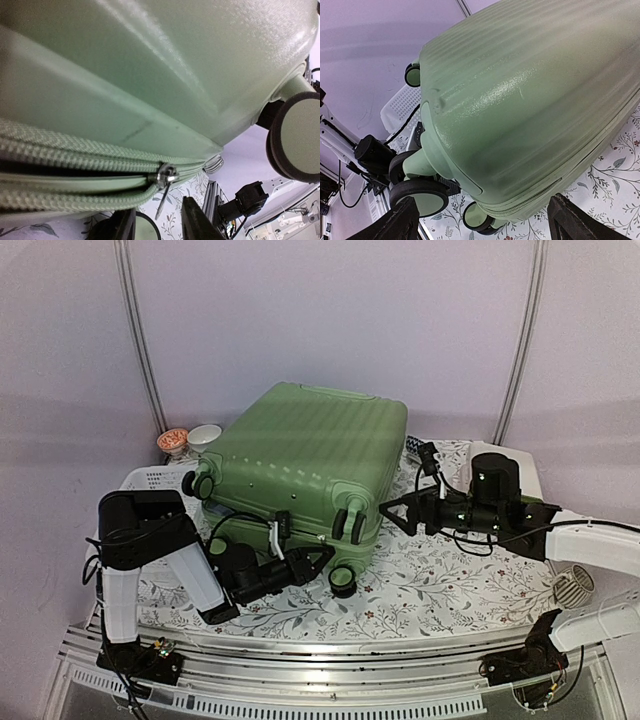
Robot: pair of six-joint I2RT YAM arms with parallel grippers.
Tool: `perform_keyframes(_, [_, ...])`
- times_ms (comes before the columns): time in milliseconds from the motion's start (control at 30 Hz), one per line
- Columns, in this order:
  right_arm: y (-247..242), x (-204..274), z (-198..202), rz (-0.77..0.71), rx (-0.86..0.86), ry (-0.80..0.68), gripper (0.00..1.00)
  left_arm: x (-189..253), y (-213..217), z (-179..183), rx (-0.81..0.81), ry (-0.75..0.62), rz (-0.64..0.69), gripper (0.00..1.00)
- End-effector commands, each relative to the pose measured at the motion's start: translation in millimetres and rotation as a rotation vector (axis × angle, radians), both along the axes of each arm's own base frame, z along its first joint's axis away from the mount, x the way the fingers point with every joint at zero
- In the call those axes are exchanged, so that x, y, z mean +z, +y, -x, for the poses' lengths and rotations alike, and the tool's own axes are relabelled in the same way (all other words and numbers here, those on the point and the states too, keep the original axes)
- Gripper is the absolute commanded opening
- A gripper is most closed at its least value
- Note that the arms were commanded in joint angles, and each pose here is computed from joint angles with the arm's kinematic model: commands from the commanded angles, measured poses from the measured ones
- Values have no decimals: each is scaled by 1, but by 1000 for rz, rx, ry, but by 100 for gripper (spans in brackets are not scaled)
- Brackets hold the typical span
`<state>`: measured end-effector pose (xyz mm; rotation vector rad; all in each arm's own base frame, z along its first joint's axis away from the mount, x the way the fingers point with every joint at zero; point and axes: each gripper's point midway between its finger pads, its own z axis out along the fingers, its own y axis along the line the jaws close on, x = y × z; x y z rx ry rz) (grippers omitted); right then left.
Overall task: Open, take out, and arrange the luggage
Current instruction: Grab the zipper of the luggage.
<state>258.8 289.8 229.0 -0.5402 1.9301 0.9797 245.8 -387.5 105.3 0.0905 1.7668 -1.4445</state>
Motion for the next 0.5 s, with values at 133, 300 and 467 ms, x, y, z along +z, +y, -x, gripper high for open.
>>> perform_keyframes(133, [2,-9,0,0,17,15,91,52,6,-9,23,-111,183,19])
perform_keyframes(300, [5,-19,0,10,26,49,91,55,5,-8,10,-126,187,0])
perform_keyframes(467, [4,-24,-2,10,8,70,91,56,7,-5,4,-130,192,0])
